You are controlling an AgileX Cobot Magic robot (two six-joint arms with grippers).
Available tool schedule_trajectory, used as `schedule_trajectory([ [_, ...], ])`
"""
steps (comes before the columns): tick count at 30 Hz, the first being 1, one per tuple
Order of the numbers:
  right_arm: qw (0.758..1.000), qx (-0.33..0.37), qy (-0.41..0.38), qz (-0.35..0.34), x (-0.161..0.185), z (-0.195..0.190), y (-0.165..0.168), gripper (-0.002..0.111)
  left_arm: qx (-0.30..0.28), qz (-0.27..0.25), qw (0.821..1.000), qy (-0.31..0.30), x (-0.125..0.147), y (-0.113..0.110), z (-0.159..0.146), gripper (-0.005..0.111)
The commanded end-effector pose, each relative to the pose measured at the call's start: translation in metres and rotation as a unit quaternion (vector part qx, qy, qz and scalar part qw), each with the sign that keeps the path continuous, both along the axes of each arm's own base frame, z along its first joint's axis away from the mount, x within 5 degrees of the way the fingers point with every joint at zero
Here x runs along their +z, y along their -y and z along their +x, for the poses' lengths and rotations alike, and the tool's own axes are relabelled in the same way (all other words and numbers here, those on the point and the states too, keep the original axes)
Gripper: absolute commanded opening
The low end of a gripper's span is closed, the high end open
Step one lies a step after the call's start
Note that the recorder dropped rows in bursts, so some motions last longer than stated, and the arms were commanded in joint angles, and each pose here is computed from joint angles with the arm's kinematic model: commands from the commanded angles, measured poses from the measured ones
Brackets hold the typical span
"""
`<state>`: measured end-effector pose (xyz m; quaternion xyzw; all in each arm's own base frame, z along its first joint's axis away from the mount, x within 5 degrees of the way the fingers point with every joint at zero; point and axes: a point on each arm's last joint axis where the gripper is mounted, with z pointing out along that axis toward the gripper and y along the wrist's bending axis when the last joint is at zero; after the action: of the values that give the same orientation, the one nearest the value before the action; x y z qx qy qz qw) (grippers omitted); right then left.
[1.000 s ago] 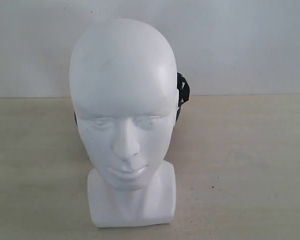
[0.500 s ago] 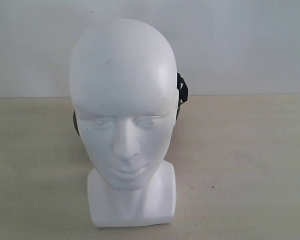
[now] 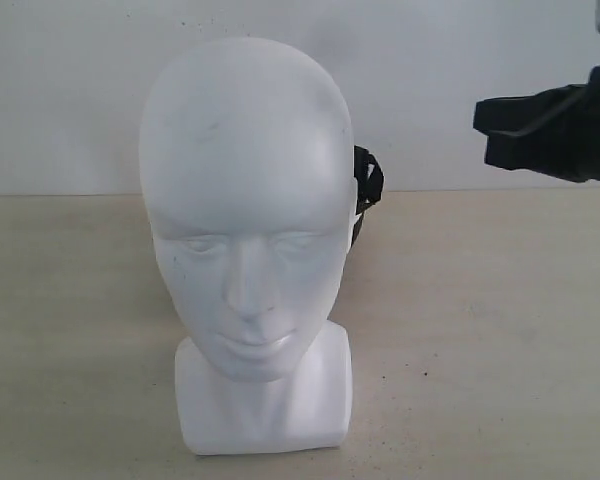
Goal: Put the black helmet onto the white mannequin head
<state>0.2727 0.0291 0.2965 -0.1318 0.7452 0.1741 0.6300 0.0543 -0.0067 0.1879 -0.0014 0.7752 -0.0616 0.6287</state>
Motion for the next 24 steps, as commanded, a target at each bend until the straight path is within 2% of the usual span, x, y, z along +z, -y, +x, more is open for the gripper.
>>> schedule_trajectory([
  [1,0.998,0.061,-0.018,0.02,-0.009,0.027,-0.011,0.003,0.002,-0.004,1.0,0.001,-0.001,0.0,0.0,0.004],
  [4,0.997,0.069,-0.041,0.018,-0.021,0.045,-0.02,0.017,0.002,-0.004,1.0,0.001,-0.001,0.0,0.0,0.004],
  [9,0.994,0.07,-0.084,0.0,-0.045,0.074,-0.041,0.058,0.002,-0.004,1.0,0.001,-0.001,0.0,0.0,0.004],
  [10,0.994,0.06,-0.094,-0.008,-0.05,0.082,-0.044,0.062,0.002,-0.004,1.0,0.001,-0.001,0.0,0.0,0.004],
  [12,0.992,0.032,-0.115,-0.028,-0.062,0.107,-0.049,0.063,0.002,-0.004,1.0,0.001,-0.001,0.0,0.0,0.004],
  [16,0.992,0.0,-0.129,0.0,-0.075,0.139,-0.049,0.063,0.002,-0.004,1.0,0.001,-0.001,0.0,0.0,0.004],
  [24,0.99,-0.016,-0.14,0.014,-0.092,0.169,-0.054,0.063,0.002,-0.004,1.0,0.001,-0.001,0.0,0.0,0.004],
])
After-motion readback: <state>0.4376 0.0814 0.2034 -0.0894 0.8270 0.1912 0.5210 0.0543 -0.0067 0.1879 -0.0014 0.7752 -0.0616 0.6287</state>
